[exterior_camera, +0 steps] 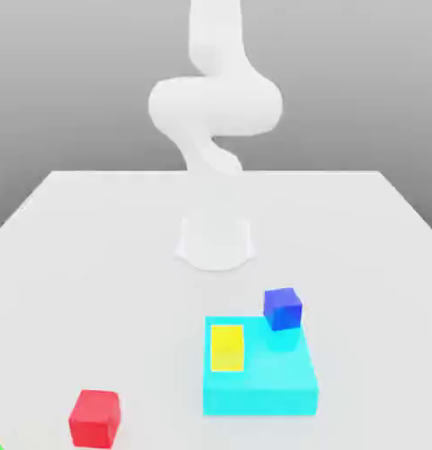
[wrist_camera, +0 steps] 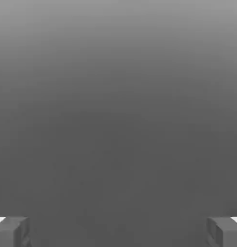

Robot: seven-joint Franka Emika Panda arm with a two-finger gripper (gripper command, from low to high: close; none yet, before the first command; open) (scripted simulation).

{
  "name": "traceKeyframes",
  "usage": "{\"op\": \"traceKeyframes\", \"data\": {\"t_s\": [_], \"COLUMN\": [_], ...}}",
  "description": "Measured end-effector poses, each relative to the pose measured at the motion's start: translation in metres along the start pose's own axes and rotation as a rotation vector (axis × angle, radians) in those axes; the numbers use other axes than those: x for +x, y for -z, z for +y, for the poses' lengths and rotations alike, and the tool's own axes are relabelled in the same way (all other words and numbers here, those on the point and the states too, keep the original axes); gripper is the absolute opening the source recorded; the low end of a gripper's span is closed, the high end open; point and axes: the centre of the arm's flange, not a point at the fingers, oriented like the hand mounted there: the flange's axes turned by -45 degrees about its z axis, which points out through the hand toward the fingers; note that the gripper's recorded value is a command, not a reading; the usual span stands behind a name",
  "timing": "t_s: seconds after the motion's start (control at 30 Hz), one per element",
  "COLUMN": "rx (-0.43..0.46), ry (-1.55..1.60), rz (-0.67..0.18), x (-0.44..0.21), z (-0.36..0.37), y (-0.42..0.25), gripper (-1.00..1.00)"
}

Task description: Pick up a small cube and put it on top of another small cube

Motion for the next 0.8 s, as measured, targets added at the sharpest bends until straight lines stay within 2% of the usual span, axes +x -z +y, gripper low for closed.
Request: {"op": "traceKeyframes", "data": {"t_s": [0.37, 0.8], "rx": [0.034, -0.026], "ry": [-0.038, -0.076], "rz": [-0.298, -0.636], "x": [-0.046, -0.201], "z": [0.062, 0.139], "y": [-0.205, -0.381], "gripper": [0.0, 0.0]}}
